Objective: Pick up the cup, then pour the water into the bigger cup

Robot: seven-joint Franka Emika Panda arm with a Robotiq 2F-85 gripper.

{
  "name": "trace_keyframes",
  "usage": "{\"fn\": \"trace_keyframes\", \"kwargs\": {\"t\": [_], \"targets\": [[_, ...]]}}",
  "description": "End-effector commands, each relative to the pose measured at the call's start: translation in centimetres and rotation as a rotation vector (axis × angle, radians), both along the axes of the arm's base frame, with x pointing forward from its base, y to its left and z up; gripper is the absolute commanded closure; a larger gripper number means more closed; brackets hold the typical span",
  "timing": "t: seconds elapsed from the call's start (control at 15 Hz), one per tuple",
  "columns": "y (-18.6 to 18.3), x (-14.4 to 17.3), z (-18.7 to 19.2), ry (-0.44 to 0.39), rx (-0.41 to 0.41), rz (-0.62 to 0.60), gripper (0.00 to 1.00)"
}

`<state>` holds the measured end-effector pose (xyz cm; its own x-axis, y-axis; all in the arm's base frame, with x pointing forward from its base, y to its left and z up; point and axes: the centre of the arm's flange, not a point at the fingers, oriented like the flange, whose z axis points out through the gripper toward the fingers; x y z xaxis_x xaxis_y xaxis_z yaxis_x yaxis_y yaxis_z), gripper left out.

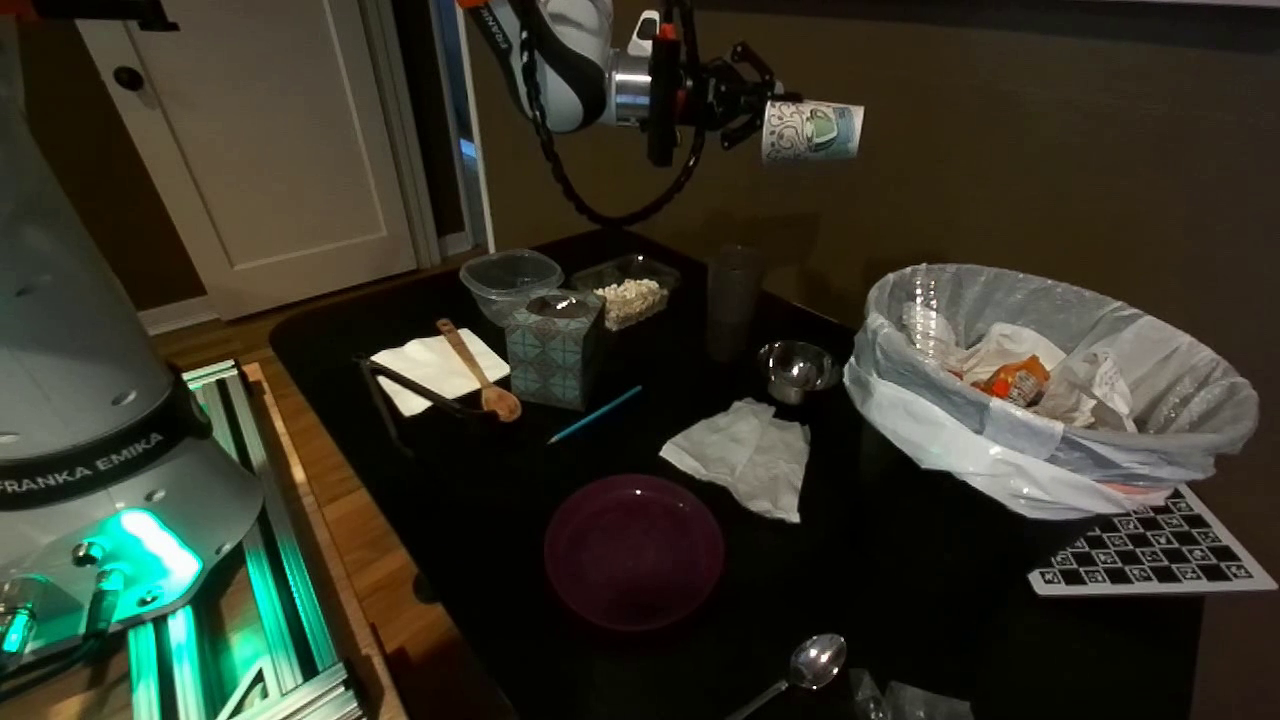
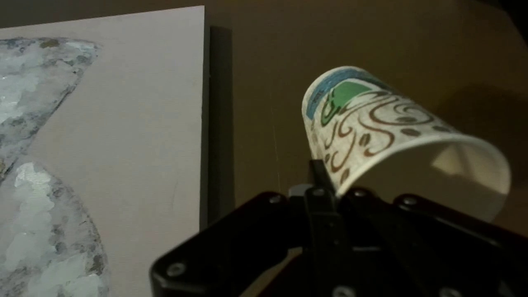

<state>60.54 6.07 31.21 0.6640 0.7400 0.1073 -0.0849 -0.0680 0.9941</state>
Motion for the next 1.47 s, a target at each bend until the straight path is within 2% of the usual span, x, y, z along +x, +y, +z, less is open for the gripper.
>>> {"fn": "trace_keyframes", "kwargs": {"t": [0.0,0.07,0.2,0.27,0.33,0.8,1.0,1.13,1.4], "targets": [[0.1,-1.2,0.1,-0.025,-0.016,0.014,0.99],[0.1,-1.2,0.1,-0.017,-0.002,0.015,0.99],[0.2,-1.4,0.2,0.010,0.082,0.022,0.99],[0.1,-1.5,0.9,0.000,0.084,0.029,0.99],[-0.1,-1.5,2.0,0.006,0.122,0.038,0.99],[-3.0,-3.0,11.3,0.166,0.514,0.103,0.99],[-4.7,-4.0,13.8,0.267,0.645,0.160,0.99],[-5.7,-4.6,13.8,0.322,0.728,0.183,0.99],[-6.7,-5.6,10.3,0.440,0.883,0.197,0.99]]}}
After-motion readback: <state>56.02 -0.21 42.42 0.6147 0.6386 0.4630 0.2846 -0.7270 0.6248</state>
